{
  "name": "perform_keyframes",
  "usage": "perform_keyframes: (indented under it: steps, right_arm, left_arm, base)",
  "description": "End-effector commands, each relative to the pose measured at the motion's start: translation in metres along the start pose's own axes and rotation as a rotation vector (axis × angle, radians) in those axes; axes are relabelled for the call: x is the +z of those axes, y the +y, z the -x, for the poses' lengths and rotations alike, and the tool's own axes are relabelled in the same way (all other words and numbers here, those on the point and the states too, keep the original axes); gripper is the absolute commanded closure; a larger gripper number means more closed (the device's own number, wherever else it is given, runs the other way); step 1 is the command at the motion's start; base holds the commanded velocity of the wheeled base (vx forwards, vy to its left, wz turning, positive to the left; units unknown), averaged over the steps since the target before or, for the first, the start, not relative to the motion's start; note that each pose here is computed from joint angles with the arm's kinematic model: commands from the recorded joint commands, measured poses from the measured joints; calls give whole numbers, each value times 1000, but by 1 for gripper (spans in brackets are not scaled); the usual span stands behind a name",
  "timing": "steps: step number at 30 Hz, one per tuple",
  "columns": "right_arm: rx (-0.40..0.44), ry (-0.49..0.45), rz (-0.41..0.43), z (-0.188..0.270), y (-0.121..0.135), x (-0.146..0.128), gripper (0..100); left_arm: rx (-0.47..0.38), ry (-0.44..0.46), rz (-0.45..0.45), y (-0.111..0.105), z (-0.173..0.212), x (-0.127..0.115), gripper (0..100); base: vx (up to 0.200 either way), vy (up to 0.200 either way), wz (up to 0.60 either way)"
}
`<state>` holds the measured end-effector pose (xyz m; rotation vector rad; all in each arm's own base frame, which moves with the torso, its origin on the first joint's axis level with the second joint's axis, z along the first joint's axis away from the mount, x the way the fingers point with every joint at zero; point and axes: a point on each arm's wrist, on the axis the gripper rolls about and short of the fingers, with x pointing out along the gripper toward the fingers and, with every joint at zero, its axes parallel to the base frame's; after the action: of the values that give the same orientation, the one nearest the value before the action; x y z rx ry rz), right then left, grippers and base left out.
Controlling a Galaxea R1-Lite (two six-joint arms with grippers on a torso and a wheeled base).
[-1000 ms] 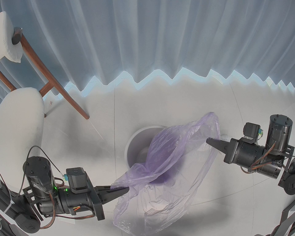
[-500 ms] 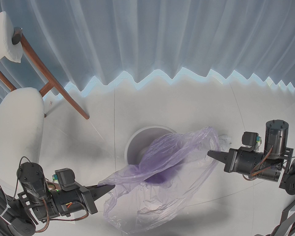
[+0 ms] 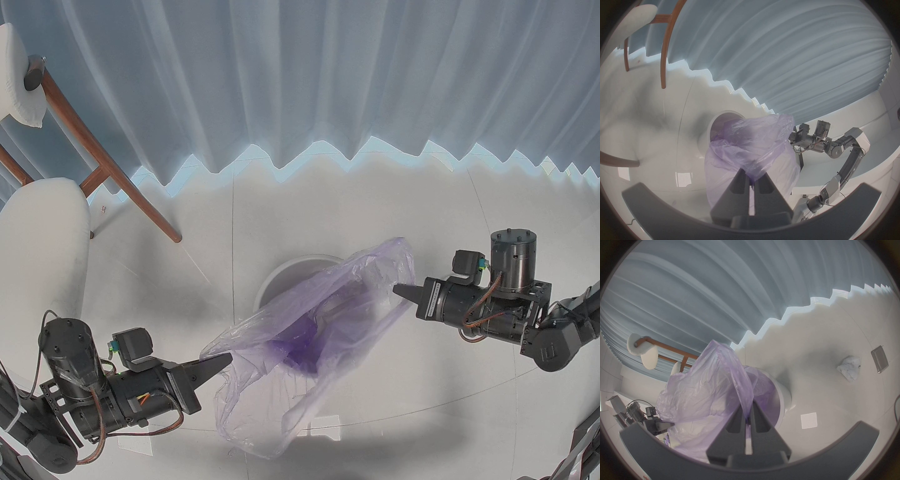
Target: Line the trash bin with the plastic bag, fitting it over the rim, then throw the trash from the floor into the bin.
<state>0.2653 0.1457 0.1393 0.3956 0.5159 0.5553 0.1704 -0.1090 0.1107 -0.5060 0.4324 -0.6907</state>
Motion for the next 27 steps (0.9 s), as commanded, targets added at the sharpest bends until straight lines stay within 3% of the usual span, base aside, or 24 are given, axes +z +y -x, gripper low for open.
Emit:
perform_keyframes:
  steps: [1, 7, 16, 27]
  right_arm:
    - [-32, 24, -12, -31, -17, -6, 100]
    - [-35, -29, -16, -53, -27, 5, 100]
    - [-47, -98, -34, -67, -33, 45, 100]
    - [-61, -59, -75, -88, -59, 90, 100]
  left_arm:
    - [29, 15, 25, 9, -18, 1, 100]
    - [49, -15, 104, 23, -50, 12, 100]
    - [-10, -163, 177, 40, -87, 58, 100]
    - [36, -204, 202, 78, -118, 71, 100]
  base:
    - [0, 0, 0]
    - [0, 0, 0]
    - [0, 0, 0]
    - [0, 0, 0]
